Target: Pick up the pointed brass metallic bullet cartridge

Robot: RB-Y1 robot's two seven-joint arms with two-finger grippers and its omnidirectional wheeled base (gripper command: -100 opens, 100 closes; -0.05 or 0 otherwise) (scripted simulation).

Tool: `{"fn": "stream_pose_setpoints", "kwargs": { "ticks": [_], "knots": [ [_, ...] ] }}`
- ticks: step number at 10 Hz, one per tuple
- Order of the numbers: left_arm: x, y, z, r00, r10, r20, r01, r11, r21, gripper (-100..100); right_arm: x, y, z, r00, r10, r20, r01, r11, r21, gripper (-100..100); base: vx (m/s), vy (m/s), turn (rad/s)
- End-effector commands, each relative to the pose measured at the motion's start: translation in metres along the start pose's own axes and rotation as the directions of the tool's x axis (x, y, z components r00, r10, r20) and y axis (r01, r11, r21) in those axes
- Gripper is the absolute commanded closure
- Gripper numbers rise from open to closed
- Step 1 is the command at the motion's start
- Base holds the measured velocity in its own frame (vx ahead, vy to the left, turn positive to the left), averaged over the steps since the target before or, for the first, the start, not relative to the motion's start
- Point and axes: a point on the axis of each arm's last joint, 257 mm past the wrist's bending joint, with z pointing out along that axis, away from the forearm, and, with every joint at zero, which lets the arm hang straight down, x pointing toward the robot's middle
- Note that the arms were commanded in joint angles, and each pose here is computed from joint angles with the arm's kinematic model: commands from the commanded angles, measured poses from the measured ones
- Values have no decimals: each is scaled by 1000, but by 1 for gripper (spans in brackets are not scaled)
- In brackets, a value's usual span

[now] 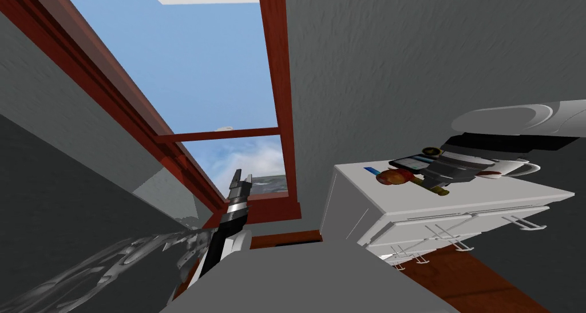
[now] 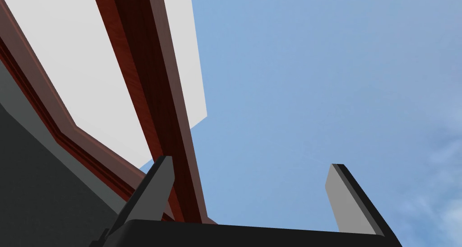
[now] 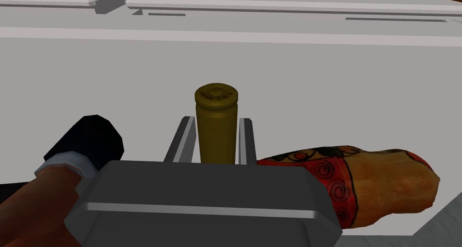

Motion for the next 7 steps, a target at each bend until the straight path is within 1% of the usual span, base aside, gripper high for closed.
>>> {"fn": "stream_pose_setpoints", "kwargs": {
  "ticks": [1, 2, 3, 6, 7],
  "knots": [
    [0, 0, 0, 1000, 0, 0, 0, 1000, 0, 0, 0, 0, 0, 1000, 0, 0, 0, 1000, 0, 0, 0, 0, 0],
    [0, 0, 0, 1000, 0, 0, 0, 1000, 0, 0, 0, 6, -12, 1000, -2, -5, 2, 1000, -1, 100, 3, -26, -13],
    [0, 0, 0, 1000, 0, 0, 0, 1000, 0, 0, 0, 9, -17, 1000, -2, -6, 2, 1000, -1, 100, 17, -40, -9],
    [0, 0, 0, 1000, 0, 0, 0, 1000, 0, 0, -1, 9, -17, 1000, -3, -5, 3, 1000, -1, 100, 9, -12, 2],
    [0, 0, 0, 1000, 0, 0, 0, 1000, 0, 0, -1, 8, -17, 1000, -3, -5, 3, 1000, -1, 0, 0, 0, 0]
  ]
}}
